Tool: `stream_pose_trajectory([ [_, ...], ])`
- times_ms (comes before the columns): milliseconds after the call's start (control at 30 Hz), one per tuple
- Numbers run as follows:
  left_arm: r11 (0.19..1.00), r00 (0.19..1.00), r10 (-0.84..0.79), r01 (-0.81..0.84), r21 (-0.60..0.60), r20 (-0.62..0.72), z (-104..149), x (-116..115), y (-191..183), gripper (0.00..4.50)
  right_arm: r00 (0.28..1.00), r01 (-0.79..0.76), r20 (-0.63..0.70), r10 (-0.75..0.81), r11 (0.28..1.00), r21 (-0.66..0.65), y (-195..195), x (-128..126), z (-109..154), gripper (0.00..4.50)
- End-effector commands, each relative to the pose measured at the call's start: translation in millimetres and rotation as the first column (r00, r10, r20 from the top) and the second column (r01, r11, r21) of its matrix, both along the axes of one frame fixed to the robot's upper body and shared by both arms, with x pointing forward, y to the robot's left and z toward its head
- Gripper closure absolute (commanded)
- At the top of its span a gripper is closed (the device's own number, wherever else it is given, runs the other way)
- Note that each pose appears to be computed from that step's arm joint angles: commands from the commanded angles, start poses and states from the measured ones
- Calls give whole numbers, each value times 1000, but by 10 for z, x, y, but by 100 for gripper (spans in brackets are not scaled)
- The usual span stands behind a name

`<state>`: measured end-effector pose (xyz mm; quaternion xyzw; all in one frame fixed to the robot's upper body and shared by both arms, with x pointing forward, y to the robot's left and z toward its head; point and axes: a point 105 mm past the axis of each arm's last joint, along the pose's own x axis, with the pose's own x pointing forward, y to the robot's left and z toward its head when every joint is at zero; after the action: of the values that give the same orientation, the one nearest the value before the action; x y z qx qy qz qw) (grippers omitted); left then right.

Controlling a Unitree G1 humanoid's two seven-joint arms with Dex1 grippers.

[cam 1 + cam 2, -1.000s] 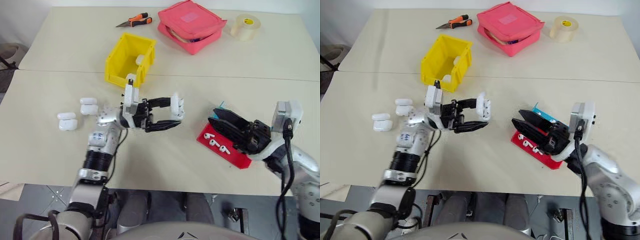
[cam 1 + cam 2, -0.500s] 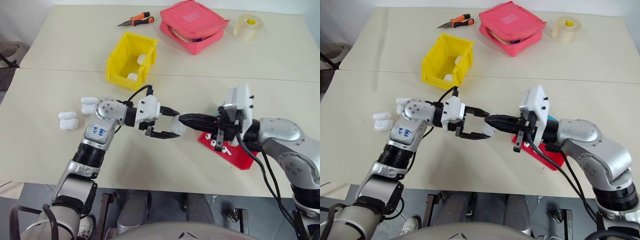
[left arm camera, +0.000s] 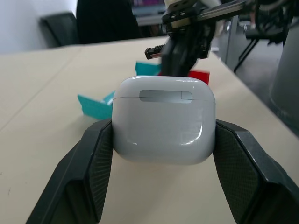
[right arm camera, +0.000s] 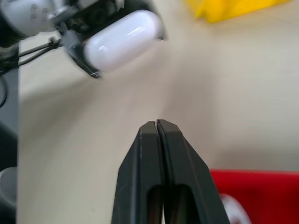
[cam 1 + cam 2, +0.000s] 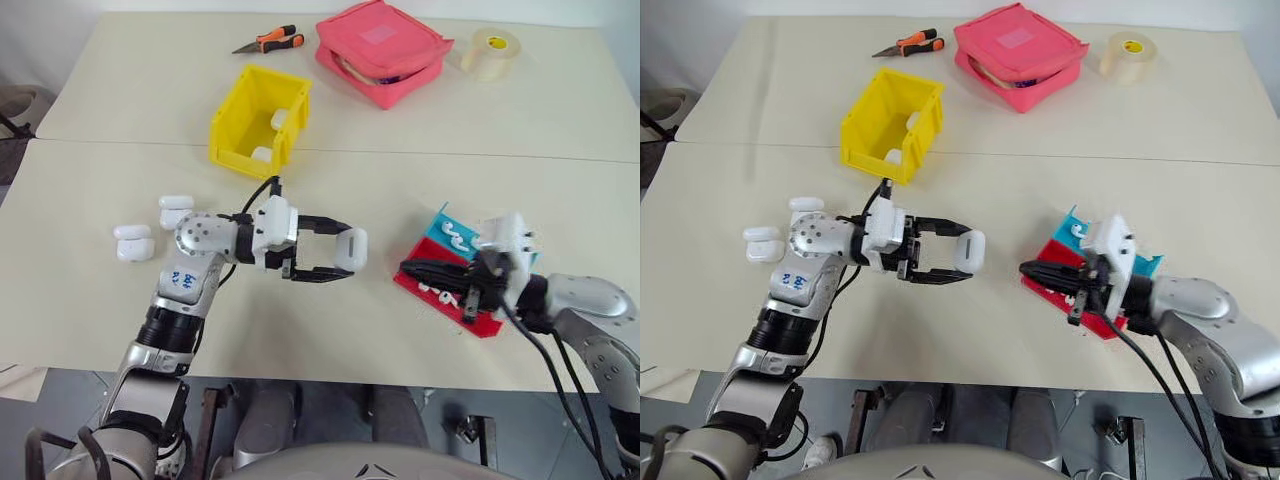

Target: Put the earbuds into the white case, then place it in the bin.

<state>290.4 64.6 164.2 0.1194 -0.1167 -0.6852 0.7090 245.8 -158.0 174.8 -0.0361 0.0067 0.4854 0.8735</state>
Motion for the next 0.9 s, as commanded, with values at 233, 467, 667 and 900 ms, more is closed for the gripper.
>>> stream_pose_trajectory([
  [233,813,848,484,-527,-247,-216,166,251,752,171,941,90,322,-105,994,61,-99,-113,308,93],
  [467,526,624,696,-780,-340,-356,403,665,1103,171,907,140,389,-161,987,80,-45,-78,346,6],
  [667,440,506,777,-862,-253,-374,631,1308,1090,171,914,142,374,-157,988,67,-6,-38,312,6],
  [900,474,501,792,-865,-164,-349,679,1586,948,171,910,139,383,-157,987,76,69,-25,347,6],
])
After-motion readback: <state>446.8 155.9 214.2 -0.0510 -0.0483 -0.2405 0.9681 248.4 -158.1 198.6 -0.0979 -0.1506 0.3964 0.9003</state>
